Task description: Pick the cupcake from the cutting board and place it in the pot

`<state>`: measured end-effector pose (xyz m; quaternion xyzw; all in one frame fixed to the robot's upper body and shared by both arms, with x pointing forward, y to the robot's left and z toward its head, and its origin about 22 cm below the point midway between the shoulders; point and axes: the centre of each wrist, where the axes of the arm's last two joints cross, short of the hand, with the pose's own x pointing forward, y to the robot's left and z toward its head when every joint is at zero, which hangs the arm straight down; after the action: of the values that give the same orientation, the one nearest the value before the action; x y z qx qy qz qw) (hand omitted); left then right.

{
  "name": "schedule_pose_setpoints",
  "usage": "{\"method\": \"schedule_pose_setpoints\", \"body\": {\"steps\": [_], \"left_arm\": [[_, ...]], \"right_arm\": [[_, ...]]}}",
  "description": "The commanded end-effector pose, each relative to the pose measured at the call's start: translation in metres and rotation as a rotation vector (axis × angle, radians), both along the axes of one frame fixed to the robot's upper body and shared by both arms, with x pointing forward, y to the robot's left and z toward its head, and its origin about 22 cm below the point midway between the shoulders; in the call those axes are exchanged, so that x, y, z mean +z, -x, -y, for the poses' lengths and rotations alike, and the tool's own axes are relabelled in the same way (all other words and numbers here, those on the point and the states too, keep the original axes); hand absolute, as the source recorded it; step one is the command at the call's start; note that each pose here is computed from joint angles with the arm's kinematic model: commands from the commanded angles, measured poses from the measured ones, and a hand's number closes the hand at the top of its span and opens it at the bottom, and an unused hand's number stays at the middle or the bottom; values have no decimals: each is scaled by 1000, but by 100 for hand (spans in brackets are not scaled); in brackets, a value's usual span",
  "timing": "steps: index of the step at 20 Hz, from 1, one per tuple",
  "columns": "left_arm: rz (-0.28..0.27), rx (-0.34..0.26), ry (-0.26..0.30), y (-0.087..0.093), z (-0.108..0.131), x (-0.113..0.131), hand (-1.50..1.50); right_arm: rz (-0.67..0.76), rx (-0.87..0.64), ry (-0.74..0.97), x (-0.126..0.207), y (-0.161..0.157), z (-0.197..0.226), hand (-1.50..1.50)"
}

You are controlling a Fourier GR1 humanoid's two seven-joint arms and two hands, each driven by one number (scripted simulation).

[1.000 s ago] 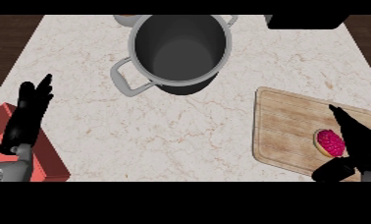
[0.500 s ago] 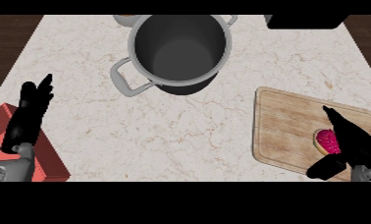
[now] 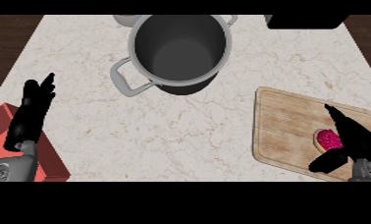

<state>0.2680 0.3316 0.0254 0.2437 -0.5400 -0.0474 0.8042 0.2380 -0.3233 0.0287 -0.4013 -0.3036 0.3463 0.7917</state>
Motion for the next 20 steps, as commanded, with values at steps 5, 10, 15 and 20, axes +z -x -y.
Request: {"method": "schedule_pose_setpoints", "body": {"steps": [5, 10, 15, 20], "left_arm": [[-3, -13, -2, 10, -18, 7, 0], [7, 15, 9, -4, 8, 1, 0], [-1, -13, 2, -2, -6, 24, 0], [7, 14, -7, 11, -8, 7, 0]], "right_arm": [[88, 67, 31, -9, 6, -16, 150], [122, 120, 145, -7, 1, -3, 150], [206, 111, 179, -5, 4, 17, 150], [201, -66, 163, 15, 42, -91, 150]]}}
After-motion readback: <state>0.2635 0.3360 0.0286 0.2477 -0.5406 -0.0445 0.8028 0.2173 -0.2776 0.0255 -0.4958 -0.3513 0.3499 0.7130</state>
